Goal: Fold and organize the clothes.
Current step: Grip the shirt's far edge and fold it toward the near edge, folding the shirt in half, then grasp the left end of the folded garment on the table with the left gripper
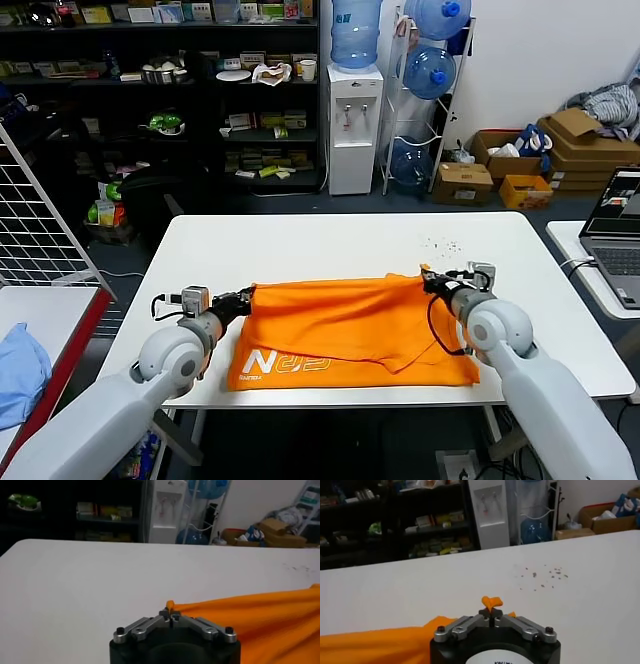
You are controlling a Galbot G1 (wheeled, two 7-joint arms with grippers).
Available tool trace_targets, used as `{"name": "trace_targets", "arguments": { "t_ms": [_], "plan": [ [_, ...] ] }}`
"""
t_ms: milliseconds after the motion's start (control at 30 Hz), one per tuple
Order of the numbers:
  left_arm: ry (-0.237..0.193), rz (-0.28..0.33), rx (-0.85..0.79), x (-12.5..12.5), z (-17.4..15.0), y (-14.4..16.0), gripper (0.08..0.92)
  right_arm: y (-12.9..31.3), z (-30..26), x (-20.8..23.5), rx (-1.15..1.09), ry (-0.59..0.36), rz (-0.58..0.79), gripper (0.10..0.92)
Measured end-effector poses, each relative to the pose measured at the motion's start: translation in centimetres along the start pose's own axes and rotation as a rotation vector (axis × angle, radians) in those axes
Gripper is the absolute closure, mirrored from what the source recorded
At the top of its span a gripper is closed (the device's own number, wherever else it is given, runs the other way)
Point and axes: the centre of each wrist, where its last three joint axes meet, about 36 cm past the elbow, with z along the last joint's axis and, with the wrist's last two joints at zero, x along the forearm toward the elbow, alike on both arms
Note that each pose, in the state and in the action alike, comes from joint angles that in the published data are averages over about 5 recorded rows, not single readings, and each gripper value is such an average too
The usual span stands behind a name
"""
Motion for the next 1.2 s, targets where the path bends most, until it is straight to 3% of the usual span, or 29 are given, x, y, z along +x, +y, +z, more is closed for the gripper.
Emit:
{"name": "trace_targets", "arguments": {
  "t_ms": [433, 1200],
  "plan": [
    [0.032, 0.029, -0.014, 4.2, 2.8, -2.0, 0.896, 0.3, 2.3, 6.3, 0.051, 0.053, 0.005, 0.884],
    [0.082, -0.016, 0.000, 5.2, 5.2, -1.1, 0.254, 0.3, 3.2, 9.5, 0.078, 0.072, -0.042, 0.209]
  ]
}}
